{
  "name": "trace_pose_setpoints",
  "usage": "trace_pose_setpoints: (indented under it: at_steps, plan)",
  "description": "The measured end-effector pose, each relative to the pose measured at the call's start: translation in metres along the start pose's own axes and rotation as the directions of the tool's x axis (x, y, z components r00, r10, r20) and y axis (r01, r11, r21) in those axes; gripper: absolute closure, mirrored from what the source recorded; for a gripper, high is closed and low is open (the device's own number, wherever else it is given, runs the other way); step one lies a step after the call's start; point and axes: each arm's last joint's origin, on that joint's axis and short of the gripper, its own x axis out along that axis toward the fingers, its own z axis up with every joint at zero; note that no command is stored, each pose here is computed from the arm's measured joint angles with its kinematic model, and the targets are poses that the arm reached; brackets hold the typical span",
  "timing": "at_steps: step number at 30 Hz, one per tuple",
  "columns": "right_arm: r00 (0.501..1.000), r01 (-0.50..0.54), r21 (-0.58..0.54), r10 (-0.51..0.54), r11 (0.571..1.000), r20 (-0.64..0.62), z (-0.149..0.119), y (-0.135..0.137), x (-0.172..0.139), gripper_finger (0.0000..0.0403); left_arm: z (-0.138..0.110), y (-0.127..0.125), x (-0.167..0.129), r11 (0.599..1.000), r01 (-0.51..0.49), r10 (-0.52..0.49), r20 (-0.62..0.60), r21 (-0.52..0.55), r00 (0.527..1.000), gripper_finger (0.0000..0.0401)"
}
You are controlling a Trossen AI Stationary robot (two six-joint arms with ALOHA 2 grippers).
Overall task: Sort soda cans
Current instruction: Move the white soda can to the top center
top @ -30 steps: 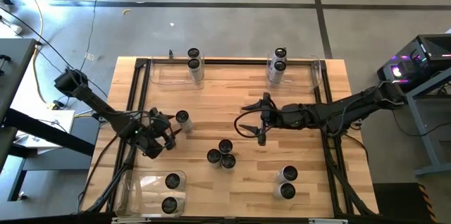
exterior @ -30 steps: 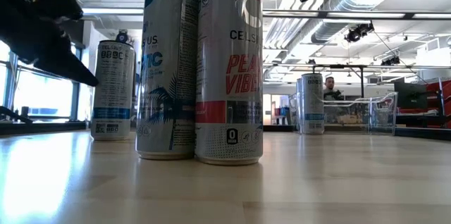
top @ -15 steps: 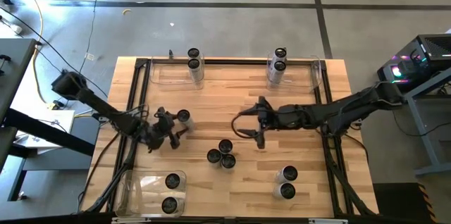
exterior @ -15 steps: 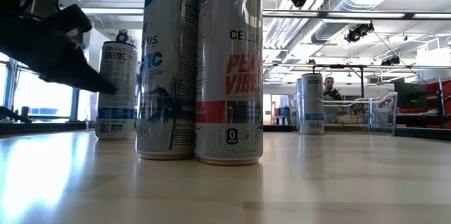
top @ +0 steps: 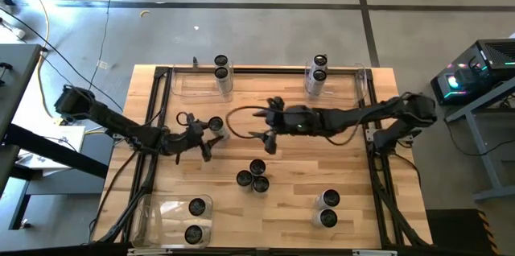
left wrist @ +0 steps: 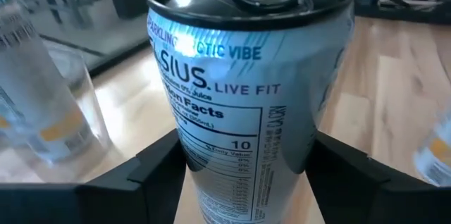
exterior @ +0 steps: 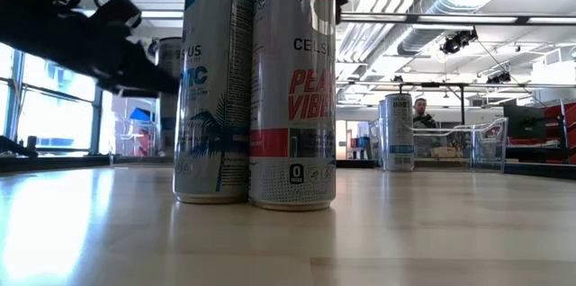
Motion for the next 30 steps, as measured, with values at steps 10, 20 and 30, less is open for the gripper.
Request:
trace_pose_setpoints:
  at_steps: [10, 20, 30]
  plan:
    - [0.972, 0.096, -0.005, -0.094, 0.995, -0.215, 0.001, -0.027, 0.024, 0.0107, 0.017, -0.021, 0.048, 0.995, 0.025, -0.023, -0.021, 0.096, 1.0, 0.0164]
    - [0.959, 0.133, -0.032, -0.137, 0.991, -0.249, -0.02, -0.042, -0.03, 0.0107, 0.038, -0.041, 0.126, 0.991, 0.064, -0.056, -0.07, 0.117, 0.996, 0.0164]
    - [0.97, 0.137, 0.045, -0.125, 0.99, -0.21, -0.055, -0.046, -0.087, 0.0107, 0.053, -0.052, 0.199, 0.949, 0.283, -0.274, -0.083, 0.138, 0.958, 0.0164]
